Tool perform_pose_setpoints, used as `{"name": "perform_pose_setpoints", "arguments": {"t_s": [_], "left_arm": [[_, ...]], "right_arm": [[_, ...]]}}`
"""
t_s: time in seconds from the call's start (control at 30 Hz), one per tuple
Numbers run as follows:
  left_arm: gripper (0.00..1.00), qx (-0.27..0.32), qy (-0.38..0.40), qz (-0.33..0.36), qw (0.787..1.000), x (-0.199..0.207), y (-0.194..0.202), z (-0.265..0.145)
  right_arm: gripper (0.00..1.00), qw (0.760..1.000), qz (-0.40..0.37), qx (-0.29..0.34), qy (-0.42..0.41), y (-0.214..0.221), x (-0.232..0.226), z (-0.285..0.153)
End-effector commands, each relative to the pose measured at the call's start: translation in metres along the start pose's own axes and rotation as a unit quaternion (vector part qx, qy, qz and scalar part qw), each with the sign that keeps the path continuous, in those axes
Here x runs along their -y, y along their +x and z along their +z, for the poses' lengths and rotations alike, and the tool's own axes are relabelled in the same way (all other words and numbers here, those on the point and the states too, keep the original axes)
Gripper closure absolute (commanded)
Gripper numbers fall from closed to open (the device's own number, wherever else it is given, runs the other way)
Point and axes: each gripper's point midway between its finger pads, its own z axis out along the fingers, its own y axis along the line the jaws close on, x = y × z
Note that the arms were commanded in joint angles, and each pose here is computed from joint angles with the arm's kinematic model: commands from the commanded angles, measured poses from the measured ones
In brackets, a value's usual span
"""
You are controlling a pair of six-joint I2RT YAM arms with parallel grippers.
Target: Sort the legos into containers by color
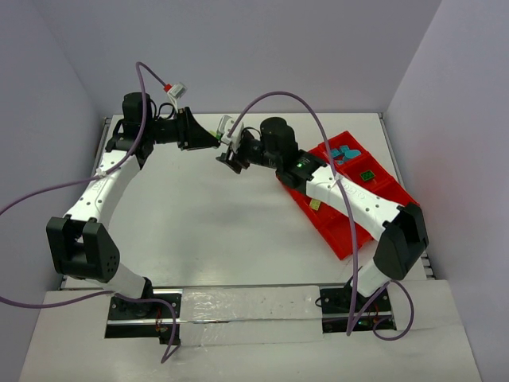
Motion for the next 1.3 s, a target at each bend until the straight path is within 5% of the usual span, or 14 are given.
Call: {"name": "perform_pose_setpoints", "arguments": {"t_s": [0.0,0.47,0.7,1.0,1.07,1.13,1.27], "left_arm": [[1.00,0.012,0.012,0.032,0.999,0.016,-0.013,0.000],[1.00,0.012,0.011,0.033,0.999,0.017,-0.011,-0.001],[1.00,0.009,0.011,0.033,0.999,0.017,-0.010,-0.002],[0.98,0.011,0.010,0.033,0.999,0.016,-0.010,-0.001],[0.71,0.011,0.009,0.033,0.999,0.015,-0.010,-0.001],[0.27,0.014,0.006,0.034,0.999,0.015,-0.011,-0.002],[0.01,0.013,0.002,0.032,0.999,0.014,-0.011,-0.002]], "right_arm": [[0.37,0.998,-0.026,0.050,0.030,-0.040,0.018,0.004],[0.42,0.997,-0.029,0.060,0.028,-0.048,0.020,0.014],[0.77,0.997,-0.024,0.064,0.034,-0.049,0.020,0.012],[0.95,0.997,-0.022,0.065,0.042,-0.049,0.021,0.009],[0.98,0.997,-0.021,0.066,0.045,-0.049,0.022,0.008],[1.00,0.997,-0.021,0.065,0.048,-0.047,0.022,0.007],[1.00,0.997,-0.019,0.059,0.053,-0.042,0.021,0.004]]}}
